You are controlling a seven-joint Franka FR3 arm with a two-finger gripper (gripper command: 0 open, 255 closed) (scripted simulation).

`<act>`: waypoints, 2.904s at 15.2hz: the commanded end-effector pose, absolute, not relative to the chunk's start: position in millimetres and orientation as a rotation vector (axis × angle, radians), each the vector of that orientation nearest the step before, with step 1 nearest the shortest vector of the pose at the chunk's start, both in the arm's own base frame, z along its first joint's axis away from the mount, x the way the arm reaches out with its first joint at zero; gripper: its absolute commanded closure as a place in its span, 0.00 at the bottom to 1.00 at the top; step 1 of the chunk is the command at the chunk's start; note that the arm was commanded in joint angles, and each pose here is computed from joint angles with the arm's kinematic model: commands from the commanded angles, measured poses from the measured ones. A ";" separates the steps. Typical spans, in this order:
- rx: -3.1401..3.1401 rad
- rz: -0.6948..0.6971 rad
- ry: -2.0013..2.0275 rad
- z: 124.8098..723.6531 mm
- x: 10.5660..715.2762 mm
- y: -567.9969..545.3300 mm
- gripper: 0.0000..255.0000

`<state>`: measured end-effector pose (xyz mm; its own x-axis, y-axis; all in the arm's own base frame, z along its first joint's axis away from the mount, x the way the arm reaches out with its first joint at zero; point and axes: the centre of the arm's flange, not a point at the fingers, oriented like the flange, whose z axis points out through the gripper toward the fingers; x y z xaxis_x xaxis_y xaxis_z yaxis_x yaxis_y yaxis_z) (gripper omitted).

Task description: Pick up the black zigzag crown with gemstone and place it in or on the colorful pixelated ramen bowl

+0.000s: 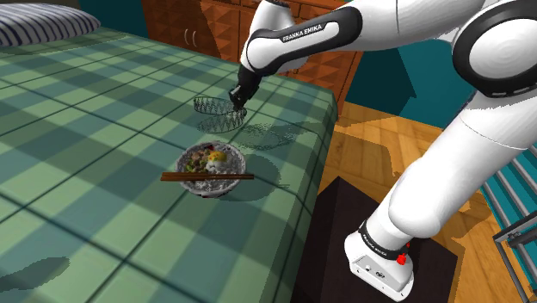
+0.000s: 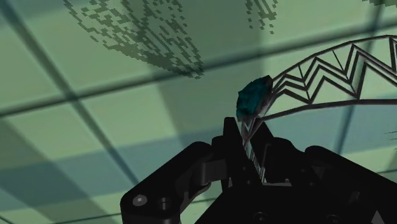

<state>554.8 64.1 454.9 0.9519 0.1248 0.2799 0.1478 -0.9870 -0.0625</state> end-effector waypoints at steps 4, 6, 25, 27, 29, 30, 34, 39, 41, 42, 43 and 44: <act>-3.022 -0.425 -0.212 481.1 554.7 63.8 1.00; -3.022 -0.425 -0.212 491.6 554.7 63.8 1.00; -3.022 -0.425 -0.212 536.7 463.0 158.8 1.00; -3.022 -0.425 -0.212 536.8 444.7 177.8 1.00; -3.022 -0.425 -0.212 536.9 426.3 196.8 1.00; -3.022 -0.425 -0.212 536.9 419.4 203.9 1.00; -3.022 -0.425 -0.212 515.8 419.4 203.9 1.00; -3.022 -0.425 -0.212 489.4 419.4 203.9 1.00; -3.022 -0.425 -0.212 478.8 419.4 203.9 1.00; -3.022 -0.425 -0.212 473.6 419.4 203.9 1.00; -3.022 -0.425 -0.212 466.2 419.4 203.9 1.00; -3.022 -0.425 -0.212 466.2 419.3 203.9 1.00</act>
